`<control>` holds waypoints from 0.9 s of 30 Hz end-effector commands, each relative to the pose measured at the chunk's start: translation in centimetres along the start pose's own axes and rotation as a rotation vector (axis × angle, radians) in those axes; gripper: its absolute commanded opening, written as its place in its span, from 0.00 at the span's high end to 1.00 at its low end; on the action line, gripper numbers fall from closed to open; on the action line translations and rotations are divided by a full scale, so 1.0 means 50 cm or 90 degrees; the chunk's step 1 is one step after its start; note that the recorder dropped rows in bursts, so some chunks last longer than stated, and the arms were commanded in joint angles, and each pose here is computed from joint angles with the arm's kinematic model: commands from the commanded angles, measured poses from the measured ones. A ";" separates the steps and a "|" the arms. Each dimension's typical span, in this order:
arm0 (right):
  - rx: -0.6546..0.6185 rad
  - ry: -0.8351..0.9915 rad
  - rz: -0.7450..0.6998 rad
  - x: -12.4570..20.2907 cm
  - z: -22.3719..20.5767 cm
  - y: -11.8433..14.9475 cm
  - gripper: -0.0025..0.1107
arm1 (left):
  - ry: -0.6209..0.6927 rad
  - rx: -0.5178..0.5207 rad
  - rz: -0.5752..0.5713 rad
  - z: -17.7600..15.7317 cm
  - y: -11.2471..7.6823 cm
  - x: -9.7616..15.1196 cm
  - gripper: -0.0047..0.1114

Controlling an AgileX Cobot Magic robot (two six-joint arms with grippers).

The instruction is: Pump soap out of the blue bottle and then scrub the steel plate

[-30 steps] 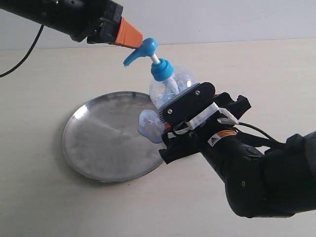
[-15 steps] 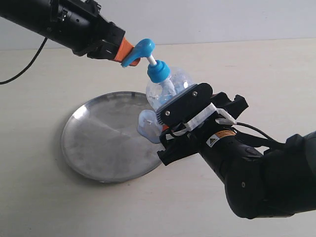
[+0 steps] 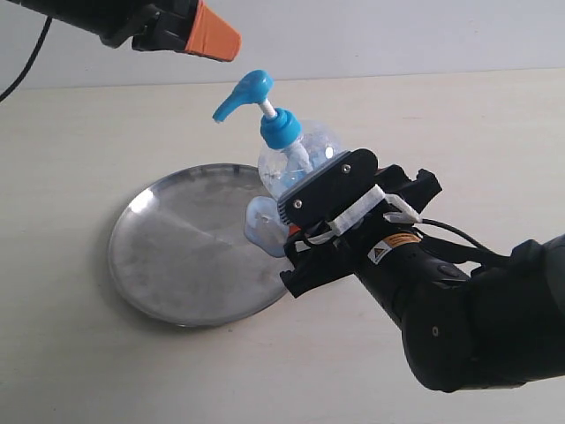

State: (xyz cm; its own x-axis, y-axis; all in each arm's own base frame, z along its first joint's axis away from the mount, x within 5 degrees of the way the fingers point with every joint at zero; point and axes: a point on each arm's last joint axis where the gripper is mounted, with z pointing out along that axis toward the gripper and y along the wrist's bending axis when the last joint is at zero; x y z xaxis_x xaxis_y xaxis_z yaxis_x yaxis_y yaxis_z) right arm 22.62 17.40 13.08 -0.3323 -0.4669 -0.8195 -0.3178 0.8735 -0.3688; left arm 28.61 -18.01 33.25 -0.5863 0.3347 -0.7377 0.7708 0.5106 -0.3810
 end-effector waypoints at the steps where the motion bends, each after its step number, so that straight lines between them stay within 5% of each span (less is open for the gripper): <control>1: 0.015 -0.048 0.000 -0.023 -0.004 -0.007 0.98 | 0.006 0.035 -0.002 -0.002 -0.016 0.000 0.96; 13: 0.016 -0.046 0.002 -0.022 -0.004 -0.008 0.98 | 0.090 0.102 0.009 -0.004 -0.037 0.024 0.96; 27: 0.014 -0.045 0.002 -0.022 -0.004 -0.007 0.98 | 0.129 0.068 -0.013 0.049 0.015 0.044 0.96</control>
State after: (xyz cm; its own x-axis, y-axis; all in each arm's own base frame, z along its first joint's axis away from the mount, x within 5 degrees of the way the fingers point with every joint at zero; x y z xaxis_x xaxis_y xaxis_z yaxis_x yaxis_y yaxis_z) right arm 22.62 17.40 13.08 -0.3328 -0.4654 -0.8201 -0.3173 0.8743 -0.3674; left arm 28.29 -18.68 30.05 -0.6345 0.4912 -0.5968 0.7728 0.4185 -0.4771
